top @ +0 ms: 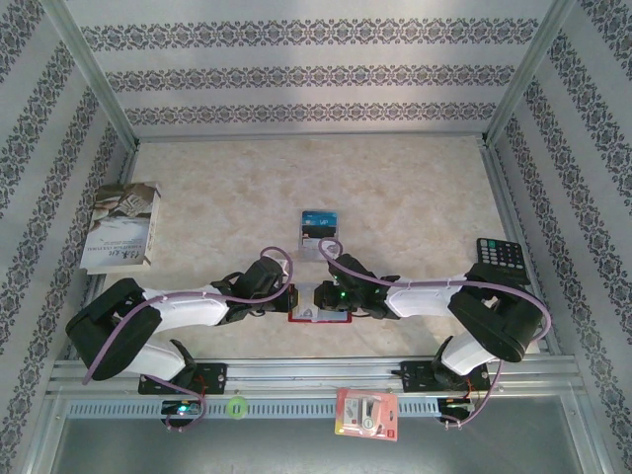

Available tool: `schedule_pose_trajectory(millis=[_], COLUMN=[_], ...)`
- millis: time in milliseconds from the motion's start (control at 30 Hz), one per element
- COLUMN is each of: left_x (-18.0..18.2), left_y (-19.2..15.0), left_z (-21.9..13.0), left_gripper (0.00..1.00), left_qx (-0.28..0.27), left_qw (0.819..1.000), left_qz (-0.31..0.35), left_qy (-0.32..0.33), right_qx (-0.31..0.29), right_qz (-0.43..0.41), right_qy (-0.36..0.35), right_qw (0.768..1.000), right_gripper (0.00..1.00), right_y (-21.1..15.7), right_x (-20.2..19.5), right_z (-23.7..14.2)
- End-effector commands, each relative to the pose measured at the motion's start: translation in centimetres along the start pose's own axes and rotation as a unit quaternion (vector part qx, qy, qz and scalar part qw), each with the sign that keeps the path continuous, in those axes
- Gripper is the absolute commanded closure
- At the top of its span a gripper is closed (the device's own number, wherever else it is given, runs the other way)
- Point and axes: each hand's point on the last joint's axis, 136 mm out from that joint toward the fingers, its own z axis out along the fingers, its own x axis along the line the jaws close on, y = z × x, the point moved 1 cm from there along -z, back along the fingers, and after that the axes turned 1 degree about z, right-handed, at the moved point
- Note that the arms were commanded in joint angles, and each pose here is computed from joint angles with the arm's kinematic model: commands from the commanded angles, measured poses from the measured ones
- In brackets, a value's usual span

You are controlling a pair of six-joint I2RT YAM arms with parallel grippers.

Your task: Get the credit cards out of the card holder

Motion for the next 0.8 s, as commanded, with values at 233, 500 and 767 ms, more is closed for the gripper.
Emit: schedule_pose_trajectory(millis=[233, 500, 767], left_x=[1.7, 1.7, 1.3], left_y=[-2.3, -2.2, -1.9], left_z=[0.3, 0.2, 0.0], left_gripper=[0.97, 0.99, 0.98], left_qx=[0.033, 0.031, 0.027], left_qw=[0.999, 0.999, 0.999], left_qz=[-0.013, -0.015, -0.013], left_qy=[0.025, 0.023, 0.018], right_qx=[-0.022, -0.041, -0.057], right_qz=[0.015, 0.014, 0.006], right_qy=[-0.006, -0.024, -0.042], right_qw=[1.000, 0.999, 0.997], right_gripper=[1.00, 1.00, 1.00], right_y=[-0.2, -0.2, 0.1], right_x=[-1.2, -2.1, -2.3], right_z=[-0.8, -2.3, -3.6])
